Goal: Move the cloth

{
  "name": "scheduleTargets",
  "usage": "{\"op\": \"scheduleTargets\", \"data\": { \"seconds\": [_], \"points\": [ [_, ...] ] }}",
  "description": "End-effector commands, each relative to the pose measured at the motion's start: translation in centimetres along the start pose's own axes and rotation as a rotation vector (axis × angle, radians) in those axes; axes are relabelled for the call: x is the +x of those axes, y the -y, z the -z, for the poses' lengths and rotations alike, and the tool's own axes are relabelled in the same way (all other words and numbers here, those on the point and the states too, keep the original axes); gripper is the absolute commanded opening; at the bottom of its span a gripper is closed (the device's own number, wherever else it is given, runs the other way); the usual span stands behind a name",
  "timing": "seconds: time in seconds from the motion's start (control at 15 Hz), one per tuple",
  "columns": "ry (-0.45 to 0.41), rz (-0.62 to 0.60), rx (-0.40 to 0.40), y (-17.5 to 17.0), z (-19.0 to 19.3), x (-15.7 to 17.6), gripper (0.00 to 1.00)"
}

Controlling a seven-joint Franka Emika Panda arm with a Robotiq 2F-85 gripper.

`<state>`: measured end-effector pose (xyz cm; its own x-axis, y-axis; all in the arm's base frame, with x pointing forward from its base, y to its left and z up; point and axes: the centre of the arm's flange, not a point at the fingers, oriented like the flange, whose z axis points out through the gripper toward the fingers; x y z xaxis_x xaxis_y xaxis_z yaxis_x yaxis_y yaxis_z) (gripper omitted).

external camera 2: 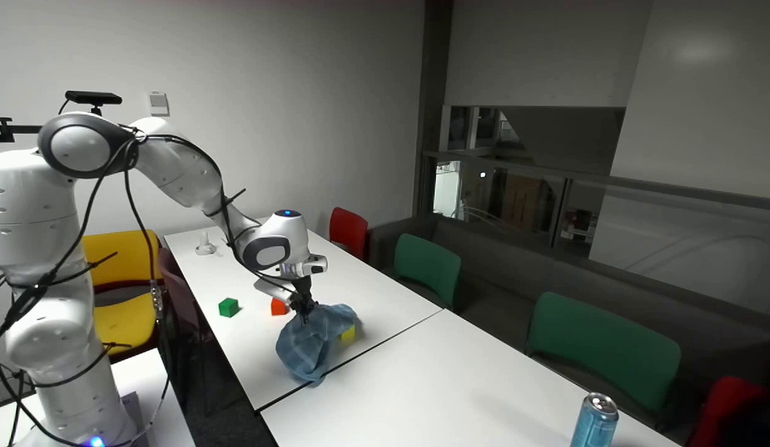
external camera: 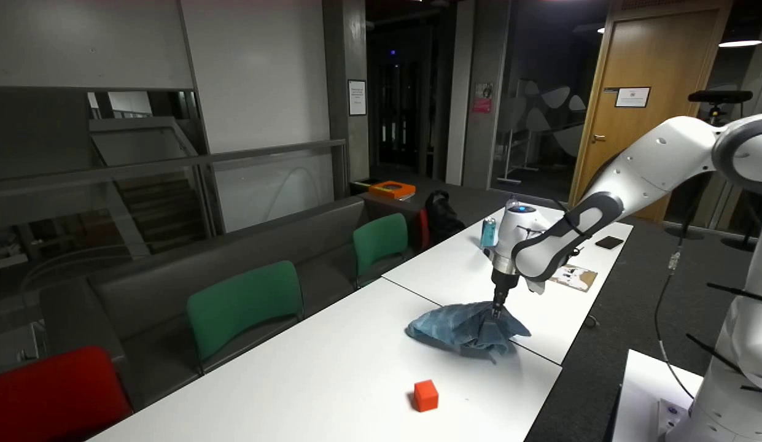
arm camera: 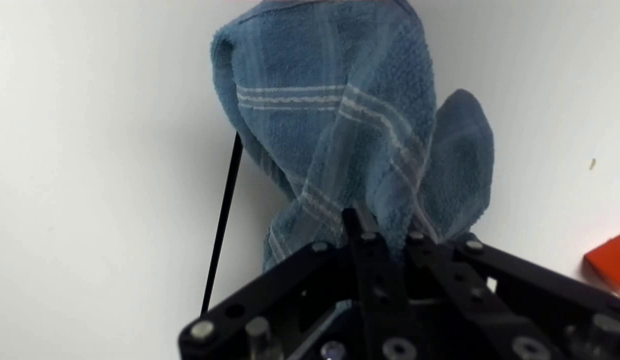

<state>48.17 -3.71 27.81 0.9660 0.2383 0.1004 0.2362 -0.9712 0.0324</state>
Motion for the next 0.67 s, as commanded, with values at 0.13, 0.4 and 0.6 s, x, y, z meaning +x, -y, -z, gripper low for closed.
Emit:
{"op": "scheduleTargets", "data": {
  "seconds": [0.13, 0.4, 0.6],
  "points": [
    [-0.201, -0.030, 0.008, 0.5, 7.8, -4.2, 0.01],
    [-0.273, -0.038, 0.040, 0.2, 10.4, -4.9, 0.01],
    [-0.318, -0.072, 0.070, -0.4, 11.5, -5.8, 0.01]
  ]
}}
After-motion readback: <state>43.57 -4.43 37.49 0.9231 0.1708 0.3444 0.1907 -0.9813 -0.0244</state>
